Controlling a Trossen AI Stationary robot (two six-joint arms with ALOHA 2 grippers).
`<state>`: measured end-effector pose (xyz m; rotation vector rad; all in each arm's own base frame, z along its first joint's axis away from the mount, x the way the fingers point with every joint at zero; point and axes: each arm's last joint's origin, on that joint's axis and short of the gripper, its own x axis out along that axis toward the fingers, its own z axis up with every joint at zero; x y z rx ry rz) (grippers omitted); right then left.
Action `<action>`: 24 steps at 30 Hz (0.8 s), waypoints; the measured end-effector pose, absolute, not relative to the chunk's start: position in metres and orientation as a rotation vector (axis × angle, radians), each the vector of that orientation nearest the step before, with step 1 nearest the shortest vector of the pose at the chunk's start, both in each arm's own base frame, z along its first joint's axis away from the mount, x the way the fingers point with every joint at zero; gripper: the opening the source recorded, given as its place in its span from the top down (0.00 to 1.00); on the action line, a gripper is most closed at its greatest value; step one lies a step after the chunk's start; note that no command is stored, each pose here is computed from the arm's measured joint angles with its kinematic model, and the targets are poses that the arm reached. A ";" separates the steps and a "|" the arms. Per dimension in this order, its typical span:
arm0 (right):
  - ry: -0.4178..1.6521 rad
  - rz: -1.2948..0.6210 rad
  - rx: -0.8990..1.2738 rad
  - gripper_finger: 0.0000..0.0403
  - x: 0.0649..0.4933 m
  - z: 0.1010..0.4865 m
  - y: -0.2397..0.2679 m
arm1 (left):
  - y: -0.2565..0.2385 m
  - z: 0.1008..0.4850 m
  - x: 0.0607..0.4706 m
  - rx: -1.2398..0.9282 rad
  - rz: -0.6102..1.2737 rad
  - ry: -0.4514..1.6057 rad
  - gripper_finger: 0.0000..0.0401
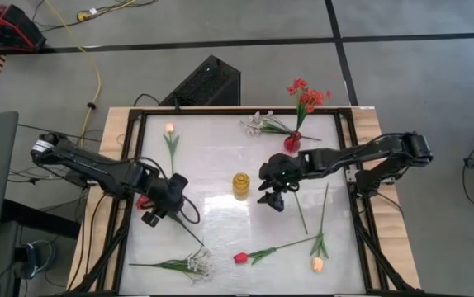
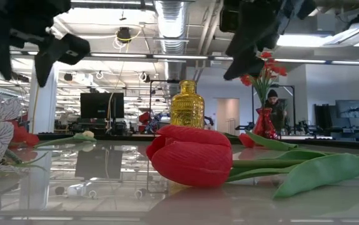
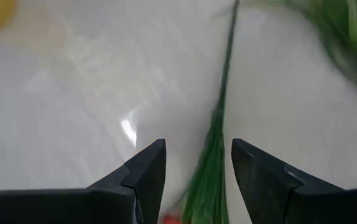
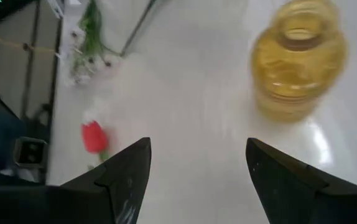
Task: Sort flowers into vase by color
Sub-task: Put the red flowers into the red vase
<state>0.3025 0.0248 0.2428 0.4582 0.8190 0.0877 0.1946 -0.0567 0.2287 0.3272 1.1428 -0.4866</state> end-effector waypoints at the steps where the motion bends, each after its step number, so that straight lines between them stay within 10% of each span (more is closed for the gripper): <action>1: 0.816 0.091 0.473 0.28 0.304 0.242 0.028 | -0.059 0.225 0.195 0.335 -0.498 1.175 0.57; 17: 0.697 0.153 0.476 0.28 0.306 0.283 0.070 | -0.068 0.143 0.206 0.376 -0.454 1.497 0.60; 24: 0.738 0.190 0.594 0.28 0.305 0.283 0.073 | -0.066 0.151 0.205 0.417 -0.411 1.454 0.91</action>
